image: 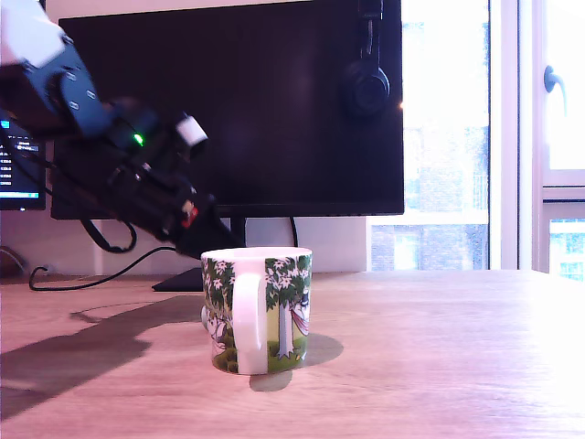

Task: Pick up the coffee capsules from the table one by one and drop them inside the nearest coffee cup

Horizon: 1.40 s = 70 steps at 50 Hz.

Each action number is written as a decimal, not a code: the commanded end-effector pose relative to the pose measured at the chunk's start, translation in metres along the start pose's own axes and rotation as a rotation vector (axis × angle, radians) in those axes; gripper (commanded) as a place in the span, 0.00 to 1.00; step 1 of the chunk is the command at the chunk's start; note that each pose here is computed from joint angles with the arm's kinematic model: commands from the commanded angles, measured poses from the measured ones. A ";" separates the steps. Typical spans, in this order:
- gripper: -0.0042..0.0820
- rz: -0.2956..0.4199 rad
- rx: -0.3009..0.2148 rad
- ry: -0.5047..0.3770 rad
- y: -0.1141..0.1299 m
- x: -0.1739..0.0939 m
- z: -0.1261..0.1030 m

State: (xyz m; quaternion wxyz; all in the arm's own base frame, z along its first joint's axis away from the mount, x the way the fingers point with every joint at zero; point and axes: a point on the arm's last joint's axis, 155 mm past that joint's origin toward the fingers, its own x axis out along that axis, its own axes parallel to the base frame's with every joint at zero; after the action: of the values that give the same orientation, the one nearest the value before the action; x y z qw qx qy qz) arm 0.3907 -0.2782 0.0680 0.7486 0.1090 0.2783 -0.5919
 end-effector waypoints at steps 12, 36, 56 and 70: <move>0.02 -0.074 -0.014 0.078 -0.006 0.016 -0.018; 0.02 -0.125 -0.028 0.146 -0.017 0.021 -0.031; 0.02 -0.125 -0.058 0.229 -0.022 0.017 -0.049; 0.02 -0.164 -0.094 0.279 -0.034 0.012 -0.061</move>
State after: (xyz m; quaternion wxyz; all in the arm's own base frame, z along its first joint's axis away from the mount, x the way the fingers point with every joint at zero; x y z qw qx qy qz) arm 0.3469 -0.2659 0.0295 0.6680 0.1333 0.4044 -0.6104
